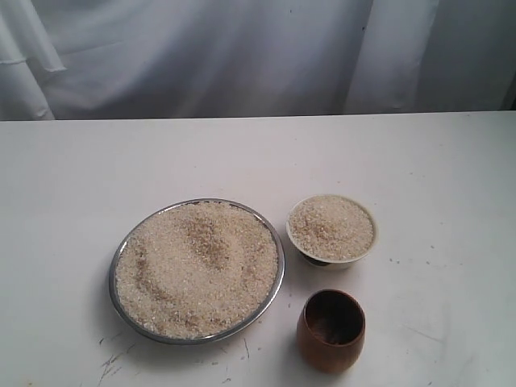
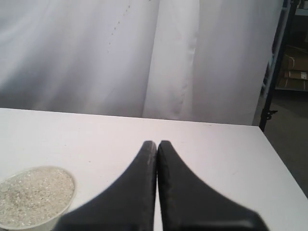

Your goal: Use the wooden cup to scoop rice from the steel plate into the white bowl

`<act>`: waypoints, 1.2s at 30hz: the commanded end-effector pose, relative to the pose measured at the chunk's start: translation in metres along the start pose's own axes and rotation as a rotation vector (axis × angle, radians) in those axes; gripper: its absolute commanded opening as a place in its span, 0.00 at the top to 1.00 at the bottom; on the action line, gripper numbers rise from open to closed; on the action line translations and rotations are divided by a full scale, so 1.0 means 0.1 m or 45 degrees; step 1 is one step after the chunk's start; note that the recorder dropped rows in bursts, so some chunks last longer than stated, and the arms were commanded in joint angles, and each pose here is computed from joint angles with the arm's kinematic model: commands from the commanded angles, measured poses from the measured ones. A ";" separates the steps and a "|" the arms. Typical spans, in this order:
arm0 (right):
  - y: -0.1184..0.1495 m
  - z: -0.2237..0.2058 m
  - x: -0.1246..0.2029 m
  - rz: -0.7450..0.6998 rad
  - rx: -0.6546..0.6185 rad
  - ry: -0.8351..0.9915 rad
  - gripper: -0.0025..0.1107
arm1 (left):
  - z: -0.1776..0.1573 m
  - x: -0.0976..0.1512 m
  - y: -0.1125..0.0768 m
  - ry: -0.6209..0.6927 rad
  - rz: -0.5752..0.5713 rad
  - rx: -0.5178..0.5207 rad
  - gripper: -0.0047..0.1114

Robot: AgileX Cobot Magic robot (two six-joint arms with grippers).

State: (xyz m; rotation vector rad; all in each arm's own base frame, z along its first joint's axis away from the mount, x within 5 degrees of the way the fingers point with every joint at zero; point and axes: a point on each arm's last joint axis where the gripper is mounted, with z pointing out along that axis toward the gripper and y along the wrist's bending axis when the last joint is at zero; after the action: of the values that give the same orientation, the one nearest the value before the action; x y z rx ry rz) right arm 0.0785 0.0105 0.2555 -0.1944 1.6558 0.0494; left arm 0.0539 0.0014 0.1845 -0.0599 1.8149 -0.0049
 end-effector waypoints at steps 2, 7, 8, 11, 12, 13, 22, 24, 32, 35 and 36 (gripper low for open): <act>0.06 -0.06 0.05 -0.113 -0.092 -0.020 0.98 | 0.00 0.00 0.00 -0.017 0.002 0.004 0.96; 0.06 -0.10 0.20 -0.108 -0.051 -0.087 0.98 | 0.00 0.00 0.00 -0.017 0.002 0.004 0.96; 0.05 -0.10 0.24 -0.093 -0.036 -0.084 0.98 | 0.00 0.00 0.00 -0.017 0.002 0.004 0.96; 0.04 -0.12 0.37 -0.050 0.018 -0.074 0.98 | 0.00 0.00 0.00 -0.017 0.002 0.004 0.96; 0.03 -0.13 0.41 -0.042 0.032 -0.069 0.98 | 0.00 0.00 0.00 -0.017 0.002 0.004 0.96; 0.03 -0.13 0.45 -0.039 0.045 -0.067 0.98 | 0.00 0.00 0.00 -0.017 0.002 0.004 0.96; 0.01 -0.16 0.58 0.002 0.119 -0.012 0.98 | 0.00 0.00 0.00 -0.017 0.002 0.004 0.96; 0.00 -0.17 0.61 0.025 0.133 0.014 0.98 | 0.00 0.00 0.00 -0.017 0.002 0.004 0.96; -0.01 -0.18 0.71 0.091 0.158 0.151 0.98 | 0.00 0.00 0.00 -0.017 0.002 0.004 0.96; 0.00 -0.18 0.74 0.102 0.155 0.197 0.98 | 0.00 0.00 0.00 -0.017 0.002 0.004 0.96; 0.00 -0.18 0.74 0.106 0.153 0.197 0.98 | 0.00 0.00 0.00 -0.017 0.002 0.004 0.96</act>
State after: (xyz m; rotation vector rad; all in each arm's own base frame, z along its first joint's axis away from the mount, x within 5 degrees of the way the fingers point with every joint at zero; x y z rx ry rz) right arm 0.0554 0.0005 0.1864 -0.0556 1.7923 -0.0144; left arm 0.0539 0.0014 0.1845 -0.0599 1.8149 -0.0049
